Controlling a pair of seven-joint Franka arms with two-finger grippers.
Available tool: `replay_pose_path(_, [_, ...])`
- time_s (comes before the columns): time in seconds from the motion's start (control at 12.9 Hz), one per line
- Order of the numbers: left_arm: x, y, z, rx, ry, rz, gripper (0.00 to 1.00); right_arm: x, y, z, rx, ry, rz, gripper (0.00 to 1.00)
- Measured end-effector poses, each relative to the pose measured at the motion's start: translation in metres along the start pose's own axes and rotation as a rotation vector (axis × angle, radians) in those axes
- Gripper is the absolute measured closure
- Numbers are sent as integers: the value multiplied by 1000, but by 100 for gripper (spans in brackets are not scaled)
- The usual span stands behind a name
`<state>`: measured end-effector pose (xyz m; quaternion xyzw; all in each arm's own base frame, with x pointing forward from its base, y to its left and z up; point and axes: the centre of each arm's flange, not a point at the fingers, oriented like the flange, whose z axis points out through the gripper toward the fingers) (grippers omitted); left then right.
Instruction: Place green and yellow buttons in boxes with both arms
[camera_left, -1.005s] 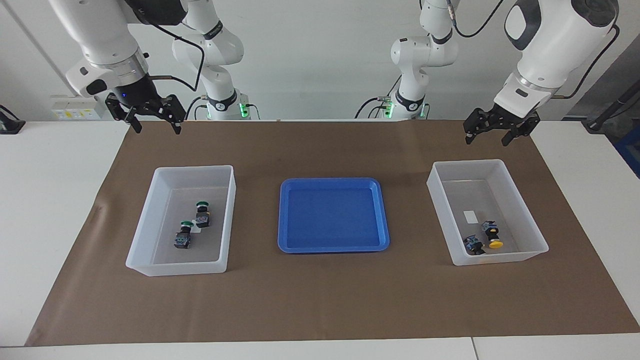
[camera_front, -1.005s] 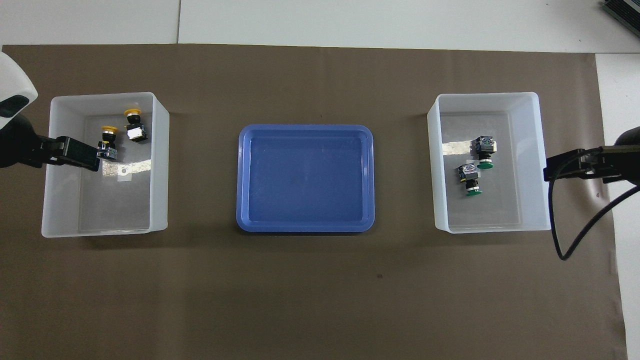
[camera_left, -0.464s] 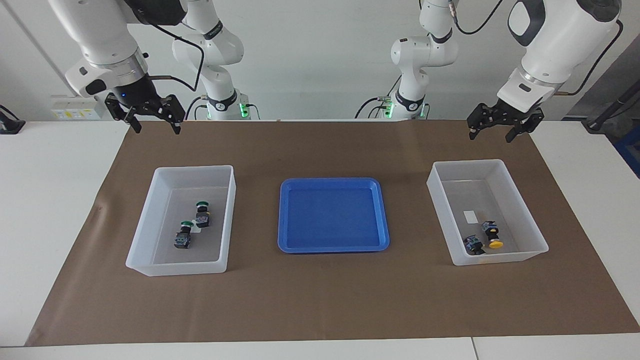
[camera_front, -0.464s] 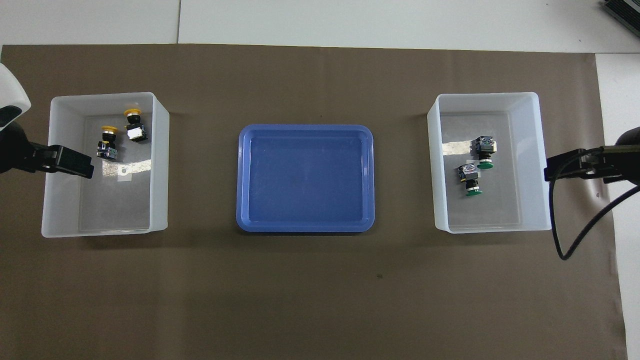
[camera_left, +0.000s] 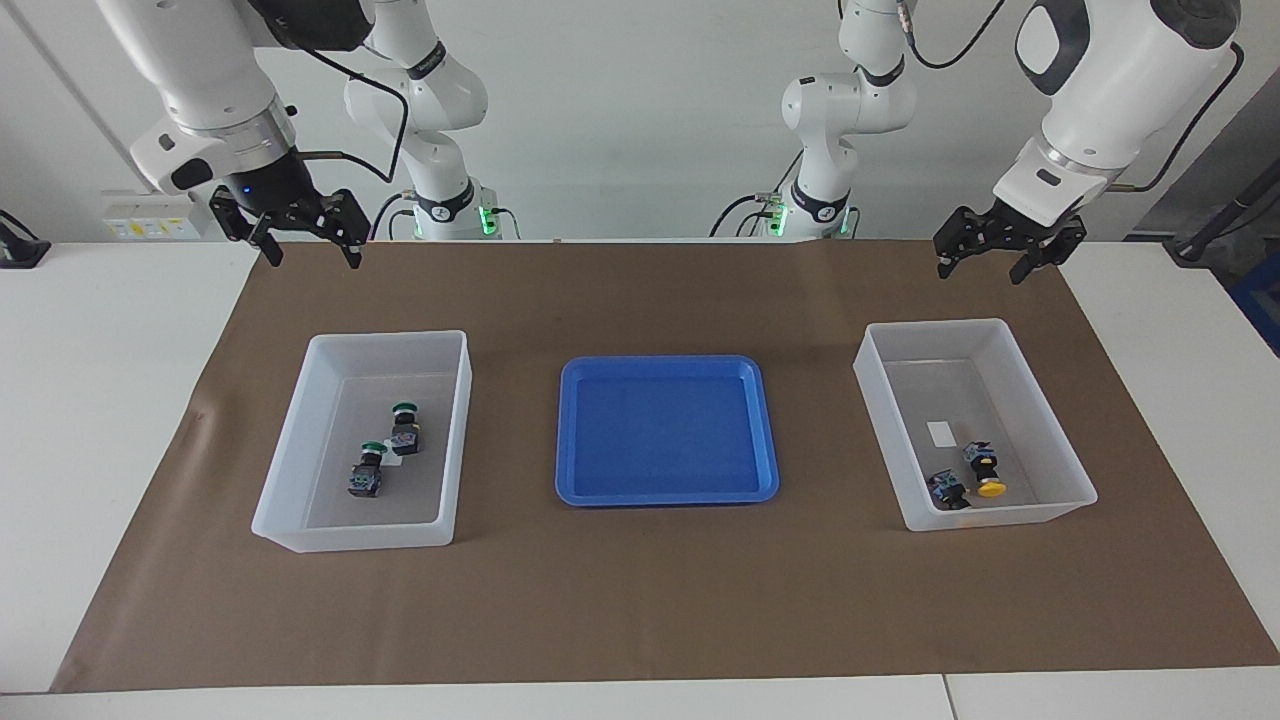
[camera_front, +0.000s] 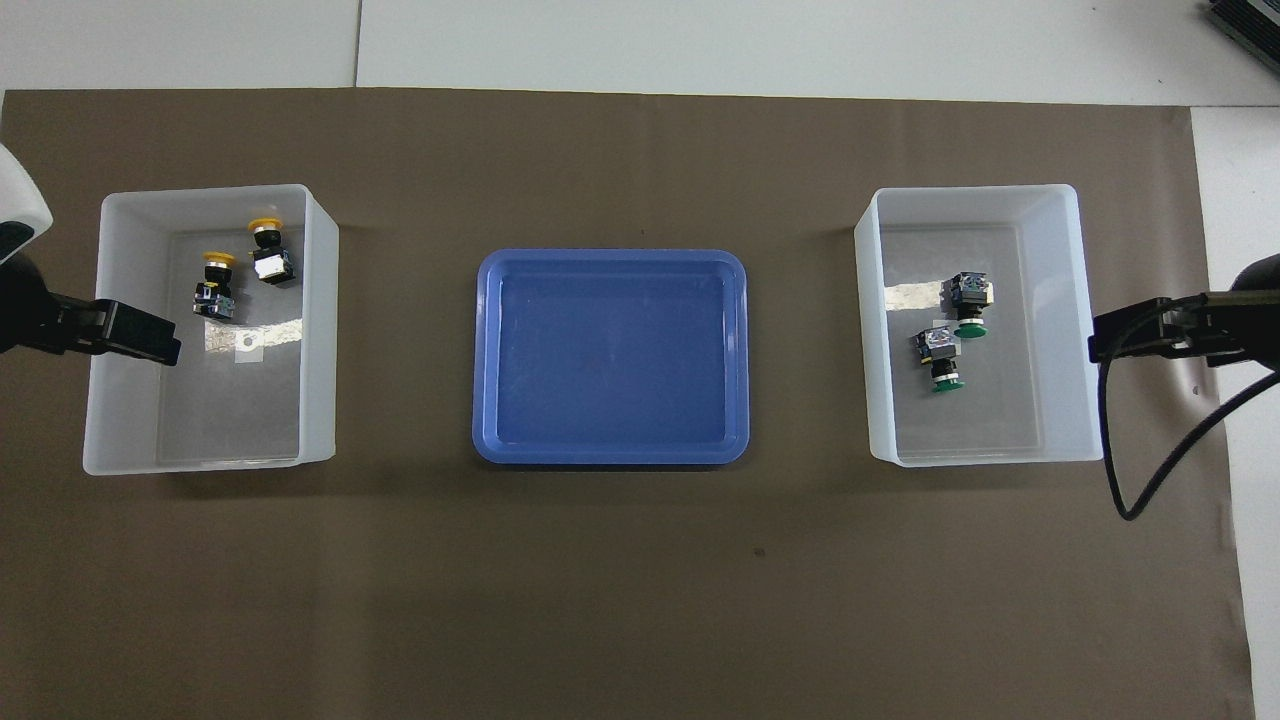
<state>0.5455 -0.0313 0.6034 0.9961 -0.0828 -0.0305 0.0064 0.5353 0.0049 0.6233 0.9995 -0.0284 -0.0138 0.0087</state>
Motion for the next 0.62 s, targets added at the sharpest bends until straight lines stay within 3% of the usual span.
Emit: replay_pose_path(0.62, [1,-7,-2,39,15,-23,0,0,0,0,0,0,0,0])
